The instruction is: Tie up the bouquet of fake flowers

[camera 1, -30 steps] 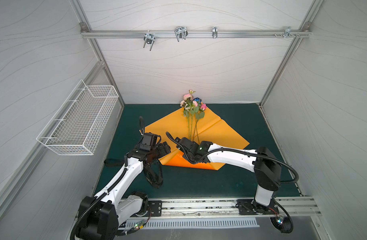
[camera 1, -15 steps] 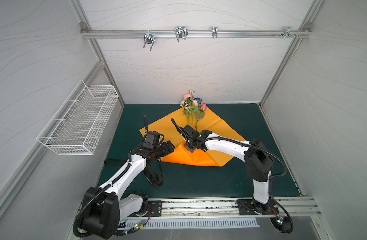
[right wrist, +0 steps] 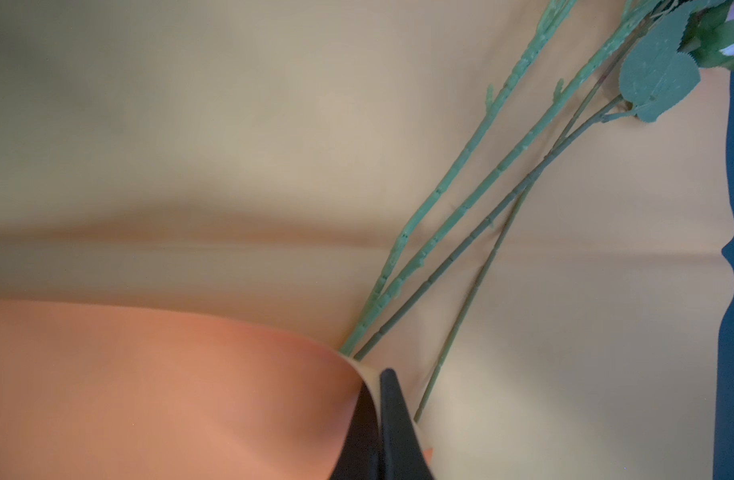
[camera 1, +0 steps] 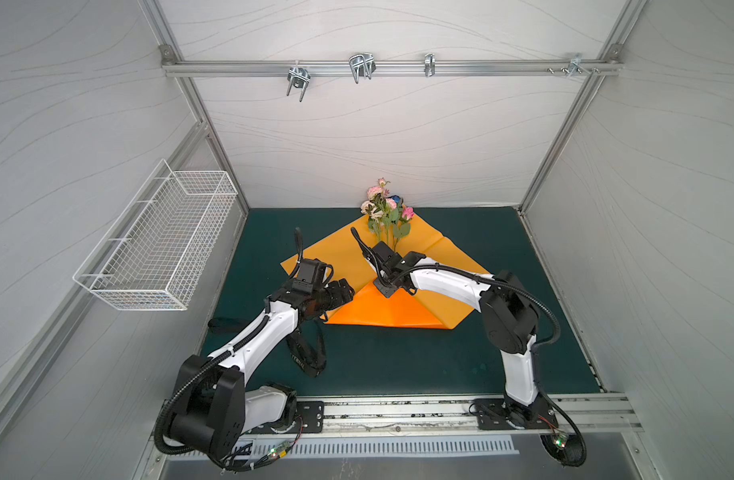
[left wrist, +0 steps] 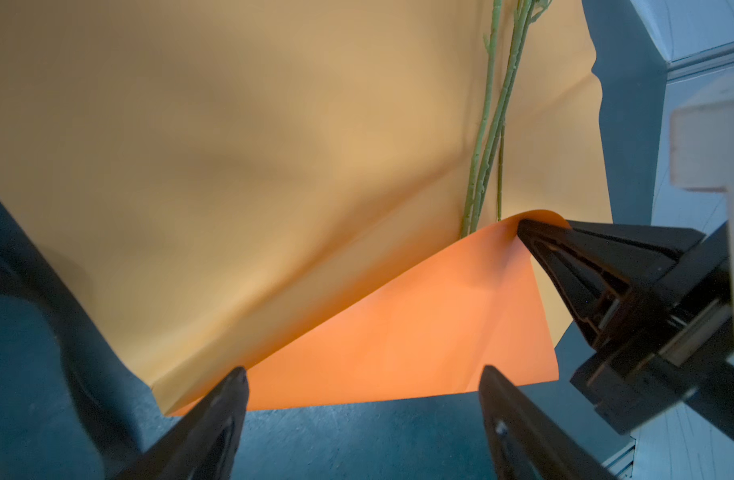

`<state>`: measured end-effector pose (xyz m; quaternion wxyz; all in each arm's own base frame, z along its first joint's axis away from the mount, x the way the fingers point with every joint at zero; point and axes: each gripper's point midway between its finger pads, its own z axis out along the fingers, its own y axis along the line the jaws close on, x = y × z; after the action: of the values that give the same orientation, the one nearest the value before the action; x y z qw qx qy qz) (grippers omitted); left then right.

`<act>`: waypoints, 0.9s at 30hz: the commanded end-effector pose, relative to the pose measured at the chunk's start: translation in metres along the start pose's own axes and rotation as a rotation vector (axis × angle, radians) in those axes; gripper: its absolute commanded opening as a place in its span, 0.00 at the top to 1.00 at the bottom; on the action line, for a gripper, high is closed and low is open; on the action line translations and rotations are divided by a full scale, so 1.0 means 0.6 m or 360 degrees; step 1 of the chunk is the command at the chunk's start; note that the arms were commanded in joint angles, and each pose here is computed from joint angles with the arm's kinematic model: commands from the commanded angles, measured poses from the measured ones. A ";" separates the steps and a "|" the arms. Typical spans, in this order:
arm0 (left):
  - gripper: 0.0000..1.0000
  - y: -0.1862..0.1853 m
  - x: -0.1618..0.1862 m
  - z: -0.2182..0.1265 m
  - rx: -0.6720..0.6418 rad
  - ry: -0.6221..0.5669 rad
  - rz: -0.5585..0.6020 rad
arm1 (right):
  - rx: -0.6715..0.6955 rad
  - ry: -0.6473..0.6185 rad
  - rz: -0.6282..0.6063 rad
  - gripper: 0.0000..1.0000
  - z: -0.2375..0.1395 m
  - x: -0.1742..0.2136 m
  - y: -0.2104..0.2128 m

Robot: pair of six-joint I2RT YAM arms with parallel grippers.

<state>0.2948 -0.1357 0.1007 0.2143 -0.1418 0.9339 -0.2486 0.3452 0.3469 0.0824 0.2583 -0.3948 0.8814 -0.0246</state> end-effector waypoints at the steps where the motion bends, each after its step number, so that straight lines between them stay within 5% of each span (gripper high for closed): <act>1: 0.14 -0.043 -0.022 0.003 0.0098 -0.0038 0.0062 | -0.0052 0.0008 0.0031 1.00 0.013 -0.003 0.002; 19: 0.23 -0.118 0.033 0.108 0.0263 0.0201 0.0111 | -0.0032 0.0121 0.0123 1.00 0.038 0.054 -0.030; 27: 0.38 -0.107 0.058 0.151 0.0260 0.0312 0.0059 | -0.0104 0.0119 0.0142 1.00 0.041 0.061 -0.015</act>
<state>0.3083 -0.2277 0.0453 0.1287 -0.0857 0.9375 -0.3116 0.3392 0.3105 0.0288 0.1921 -0.3685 0.9093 -0.0229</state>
